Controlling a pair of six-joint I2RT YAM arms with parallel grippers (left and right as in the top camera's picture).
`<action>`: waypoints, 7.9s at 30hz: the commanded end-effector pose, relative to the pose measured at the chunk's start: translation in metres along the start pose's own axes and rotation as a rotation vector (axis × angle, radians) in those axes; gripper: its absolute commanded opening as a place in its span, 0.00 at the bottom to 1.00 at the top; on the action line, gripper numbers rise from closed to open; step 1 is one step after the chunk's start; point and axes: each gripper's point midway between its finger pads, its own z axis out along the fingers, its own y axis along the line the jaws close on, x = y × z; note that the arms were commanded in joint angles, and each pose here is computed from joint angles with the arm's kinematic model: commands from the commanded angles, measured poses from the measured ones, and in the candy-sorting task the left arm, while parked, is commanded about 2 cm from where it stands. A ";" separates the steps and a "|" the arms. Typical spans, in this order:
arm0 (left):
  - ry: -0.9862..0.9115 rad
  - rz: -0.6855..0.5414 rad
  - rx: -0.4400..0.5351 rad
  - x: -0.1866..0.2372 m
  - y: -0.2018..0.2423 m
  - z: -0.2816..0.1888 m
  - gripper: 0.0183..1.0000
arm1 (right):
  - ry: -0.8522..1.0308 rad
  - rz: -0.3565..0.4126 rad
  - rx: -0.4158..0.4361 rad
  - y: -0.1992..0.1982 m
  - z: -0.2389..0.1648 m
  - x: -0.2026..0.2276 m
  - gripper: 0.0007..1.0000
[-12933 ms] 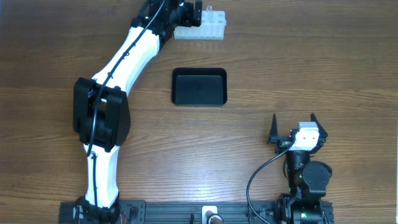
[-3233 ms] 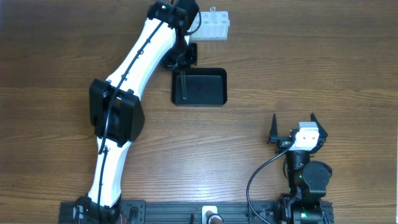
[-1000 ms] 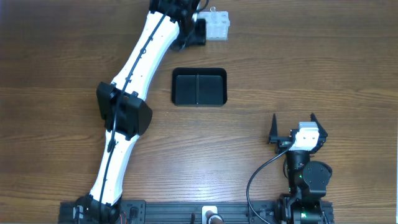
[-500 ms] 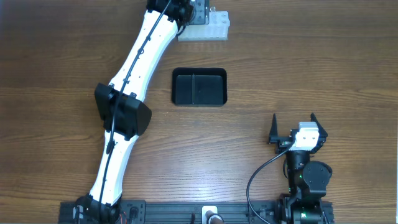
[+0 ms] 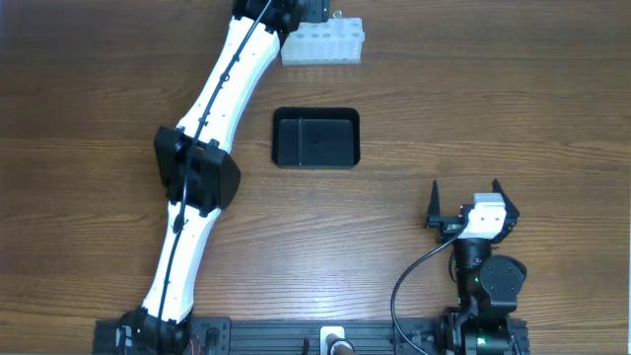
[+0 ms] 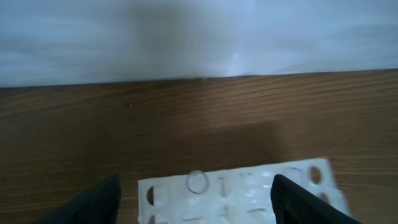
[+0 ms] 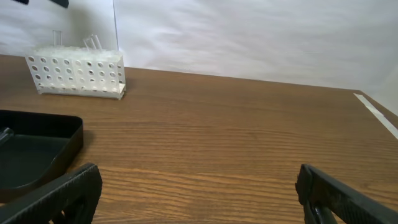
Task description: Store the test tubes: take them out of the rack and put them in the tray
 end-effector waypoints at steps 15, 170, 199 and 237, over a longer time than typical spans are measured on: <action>0.044 0.011 0.017 0.026 0.007 0.047 0.75 | -0.005 0.001 -0.017 0.004 0.000 0.001 0.99; 0.859 -0.105 0.014 0.187 0.000 -0.085 0.05 | -0.005 0.001 -0.017 0.004 0.000 0.001 0.99; 0.938 -0.104 -0.021 0.229 0.004 -0.037 0.05 | -0.005 0.001 -0.018 0.004 0.000 0.001 0.99; 0.856 -0.099 0.019 0.198 -0.006 -0.060 0.25 | -0.005 0.001 -0.017 0.004 0.000 0.001 0.99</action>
